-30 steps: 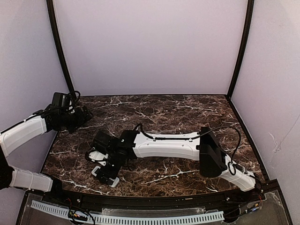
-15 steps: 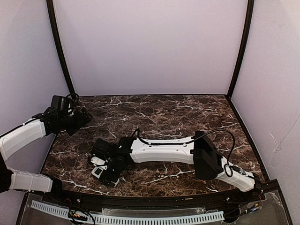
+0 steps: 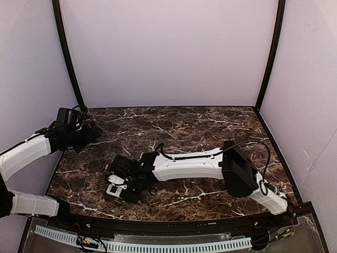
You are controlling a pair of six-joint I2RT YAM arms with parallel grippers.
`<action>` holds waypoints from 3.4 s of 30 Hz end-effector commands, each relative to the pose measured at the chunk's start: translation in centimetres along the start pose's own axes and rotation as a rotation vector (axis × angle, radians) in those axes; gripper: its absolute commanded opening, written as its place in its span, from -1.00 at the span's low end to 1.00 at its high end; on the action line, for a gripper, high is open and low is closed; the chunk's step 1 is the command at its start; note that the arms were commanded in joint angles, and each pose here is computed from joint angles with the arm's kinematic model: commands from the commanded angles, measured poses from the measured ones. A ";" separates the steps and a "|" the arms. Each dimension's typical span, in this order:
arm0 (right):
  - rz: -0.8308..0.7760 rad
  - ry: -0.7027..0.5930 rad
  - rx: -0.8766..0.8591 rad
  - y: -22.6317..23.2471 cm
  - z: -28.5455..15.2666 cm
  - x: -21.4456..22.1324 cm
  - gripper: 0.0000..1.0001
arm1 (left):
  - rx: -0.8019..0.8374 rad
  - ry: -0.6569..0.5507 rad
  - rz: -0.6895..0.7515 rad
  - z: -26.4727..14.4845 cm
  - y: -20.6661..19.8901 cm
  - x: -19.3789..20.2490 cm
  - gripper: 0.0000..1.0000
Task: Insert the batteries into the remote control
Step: Move the remote control to the center of the board, then pick up the remote control from the center of the board, then pass from the right arm to the left
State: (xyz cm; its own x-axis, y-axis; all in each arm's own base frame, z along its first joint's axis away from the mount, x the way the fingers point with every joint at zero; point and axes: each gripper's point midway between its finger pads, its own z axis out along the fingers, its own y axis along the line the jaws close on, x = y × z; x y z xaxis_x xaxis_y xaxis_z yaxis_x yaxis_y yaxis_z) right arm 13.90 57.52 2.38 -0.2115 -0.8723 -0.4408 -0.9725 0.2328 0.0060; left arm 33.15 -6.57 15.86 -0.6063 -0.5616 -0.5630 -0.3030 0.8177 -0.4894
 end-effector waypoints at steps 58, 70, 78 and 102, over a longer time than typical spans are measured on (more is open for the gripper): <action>0.439 0.214 0.032 -16.1 -6.5 16.6 0.06 | 0.165 -0.017 0.309 0.9 -7.5 -0.5 1.00; 0.407 -0.217 -0.061 -18.3 -16.0 7.4 -0.24 | 0.488 -0.030 0.435 -1.6 -13.6 1.6 1.00; 0.382 -0.630 -0.116 -20.0 -27.5 3.0 -0.30 | 0.798 -0.041 0.520 -4.5 -18.9 4.4 1.00; 0.088 -1.122 -0.532 -12.5 -41.2 0.2 -0.37 | 1.432 -0.100 0.789 -15.8 -32.7 16.5 1.00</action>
State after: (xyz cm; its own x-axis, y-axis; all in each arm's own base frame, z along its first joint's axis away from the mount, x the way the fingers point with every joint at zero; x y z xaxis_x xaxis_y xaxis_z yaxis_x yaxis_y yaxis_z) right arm 23.09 37.22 36.94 -0.3751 -0.0160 -0.9269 -0.9231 -0.0853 0.3750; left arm 21.75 -39.89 29.72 -0.2703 -0.0520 -0.9614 0.9461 0.1705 -0.2753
